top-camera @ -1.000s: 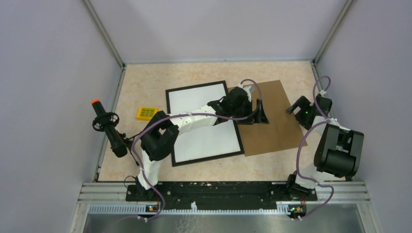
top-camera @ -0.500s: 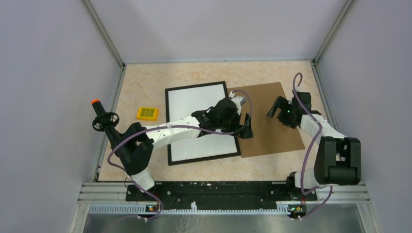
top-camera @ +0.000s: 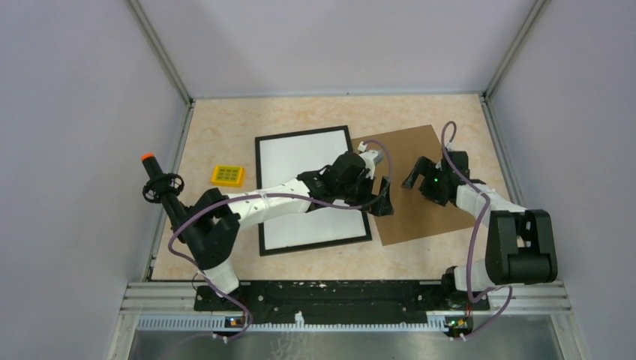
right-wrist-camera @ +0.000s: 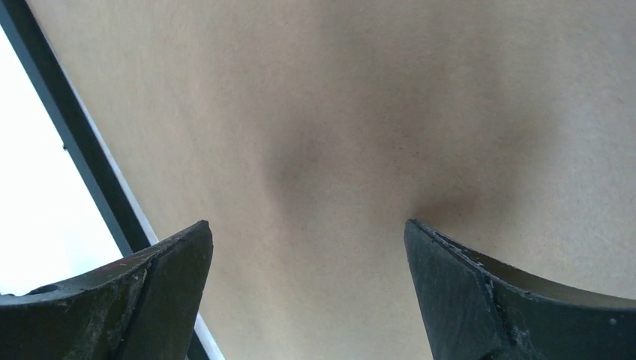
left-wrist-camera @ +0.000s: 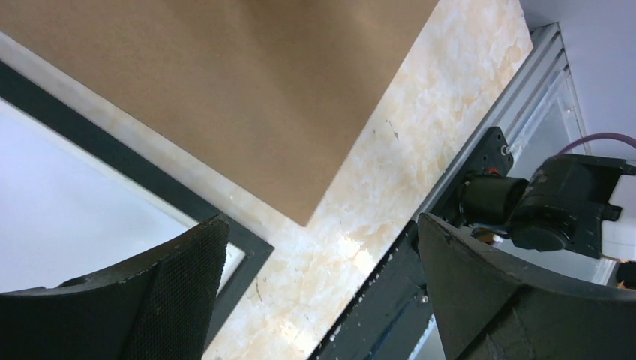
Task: Put the photo into the frame
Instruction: Move the photo frame item to the center of the board.
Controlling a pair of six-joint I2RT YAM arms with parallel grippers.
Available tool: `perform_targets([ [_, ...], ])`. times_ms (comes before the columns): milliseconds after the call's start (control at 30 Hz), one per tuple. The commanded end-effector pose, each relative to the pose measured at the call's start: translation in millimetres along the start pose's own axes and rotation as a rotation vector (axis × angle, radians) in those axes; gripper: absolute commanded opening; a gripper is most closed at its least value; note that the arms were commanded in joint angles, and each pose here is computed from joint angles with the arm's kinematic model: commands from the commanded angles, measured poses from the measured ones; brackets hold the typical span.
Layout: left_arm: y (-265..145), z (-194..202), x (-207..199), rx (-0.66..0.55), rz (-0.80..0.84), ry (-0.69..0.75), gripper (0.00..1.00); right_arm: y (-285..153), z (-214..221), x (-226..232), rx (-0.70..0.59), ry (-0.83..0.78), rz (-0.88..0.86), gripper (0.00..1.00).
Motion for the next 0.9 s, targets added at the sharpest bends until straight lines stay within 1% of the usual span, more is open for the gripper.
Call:
perform_targets([
  [0,21.2,-13.8,-5.5,0.013,0.038,0.051,0.98,-2.4,34.6,-59.7,0.059,0.192,0.160,0.99],
  [67,32.3,-16.8,-4.9,0.032,0.033,0.055,0.98,-7.8,36.8,-68.4,0.041,0.242,0.142,0.99],
  [167,52.7,-20.3,-3.8,0.058,0.037,0.050,0.98,-15.0,36.2,-64.0,0.032,0.225,0.098,0.99],
  [267,69.8,-20.7,3.1,0.074,-0.001,0.016,0.98,-23.3,31.2,-57.5,0.017,0.218,0.061,0.99],
  [333,79.1,-19.6,8.7,0.070,-0.032,-0.013,0.98,-31.3,21.7,-53.9,-0.014,0.202,0.058,0.99],
  [533,102.2,-13.4,37.7,0.060,-0.215,-0.168,0.98,-50.3,-6.2,-53.6,-0.095,0.186,0.147,0.99],
  [700,112.2,-9.3,54.3,0.028,-0.258,-0.212,0.98,-58.0,-51.2,-63.8,-0.166,0.175,0.330,0.99],
  [800,112.8,-10.4,66.6,0.011,-0.270,-0.252,0.98,-49.2,-79.4,-67.6,-0.180,0.178,0.376,0.99],
  [867,110.6,-11.6,73.3,0.001,-0.253,-0.286,0.98,-34.9,-94.8,-76.4,-0.174,0.192,0.392,0.99],
])
Point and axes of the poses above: each gripper's point midway between its finger pads, its own y axis out along the fingers, its own x axis along the line the jaws close on, z = x × y, the point moved 7 cm from there along -y, back along the fingers, and after that the axes turned 4 degrees about -y, right-handed, at the moved point
